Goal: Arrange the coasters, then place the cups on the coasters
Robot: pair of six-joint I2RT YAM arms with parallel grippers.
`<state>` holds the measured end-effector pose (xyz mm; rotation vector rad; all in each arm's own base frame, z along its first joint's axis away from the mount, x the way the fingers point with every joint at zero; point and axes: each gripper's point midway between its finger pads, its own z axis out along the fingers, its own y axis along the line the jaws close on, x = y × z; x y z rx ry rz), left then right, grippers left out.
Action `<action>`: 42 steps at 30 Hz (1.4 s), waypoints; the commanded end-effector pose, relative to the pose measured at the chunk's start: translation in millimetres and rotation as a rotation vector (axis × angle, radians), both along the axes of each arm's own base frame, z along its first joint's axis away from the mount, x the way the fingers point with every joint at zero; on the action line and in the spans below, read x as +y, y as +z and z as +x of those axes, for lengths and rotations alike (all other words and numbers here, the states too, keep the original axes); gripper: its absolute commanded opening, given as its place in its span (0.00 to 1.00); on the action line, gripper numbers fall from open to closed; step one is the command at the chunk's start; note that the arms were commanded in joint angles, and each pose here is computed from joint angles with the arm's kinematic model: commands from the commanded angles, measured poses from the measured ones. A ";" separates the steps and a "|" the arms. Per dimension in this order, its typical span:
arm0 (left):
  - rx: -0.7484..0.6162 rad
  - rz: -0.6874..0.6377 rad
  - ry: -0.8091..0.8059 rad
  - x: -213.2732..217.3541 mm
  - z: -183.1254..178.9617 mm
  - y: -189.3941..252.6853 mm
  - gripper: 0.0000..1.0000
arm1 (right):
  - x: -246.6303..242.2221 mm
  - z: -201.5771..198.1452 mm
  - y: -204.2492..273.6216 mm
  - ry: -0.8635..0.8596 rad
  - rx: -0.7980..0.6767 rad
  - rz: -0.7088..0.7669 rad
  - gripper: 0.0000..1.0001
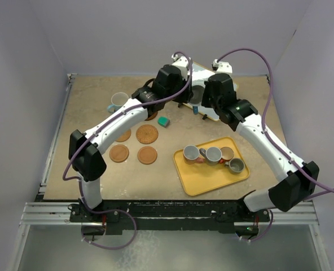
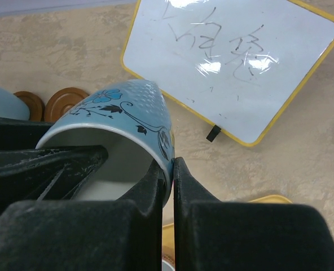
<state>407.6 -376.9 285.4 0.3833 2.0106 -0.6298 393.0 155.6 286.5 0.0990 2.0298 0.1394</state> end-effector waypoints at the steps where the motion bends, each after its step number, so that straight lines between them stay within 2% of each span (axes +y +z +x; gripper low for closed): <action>1: -0.071 -0.004 0.005 -0.9 5.7 23.1 0.26 | 10.8 -4.8 50.4 0.038 -0.144 0.134 0.00; 5: -0.117 0.026 -0.030 -2.0 7.0 29.6 0.04 | 43.2 -15.8 58.2 0.226 -0.157 0.214 0.00; 6: -0.129 0.036 -0.033 -0.8 7.5 31.8 0.03 | 53.7 -19.3 58.9 0.287 -0.159 0.234 0.00; 11: -0.194 0.079 -0.022 10.6 8.5 43.3 0.03 | 79.1 -31.2 59.7 0.433 -0.145 0.297 0.00; 18: -0.270 0.115 -0.001 28.6 3.8 60.3 0.03 | 89.7 -41.6 52.4 0.501 -0.112 0.342 0.30; 27: -0.341 0.172 0.026 50.9 -0.6 65.1 0.03 | 85.1 -43.8 53.7 0.527 -0.119 0.338 0.47; 31: -0.362 0.214 0.033 63.5 1.2 61.0 0.03 | 82.6 -47.3 56.9 0.567 -0.130 0.336 0.59; 38: -0.326 0.243 -0.012 105.1 20.7 46.8 0.03 | 54.1 -55.3 64.9 0.615 -0.189 0.257 0.66; 42: -0.272 0.319 -0.041 134.1 34.7 28.2 0.03 | 35.1 -59.5 58.3 0.622 -0.189 0.195 0.67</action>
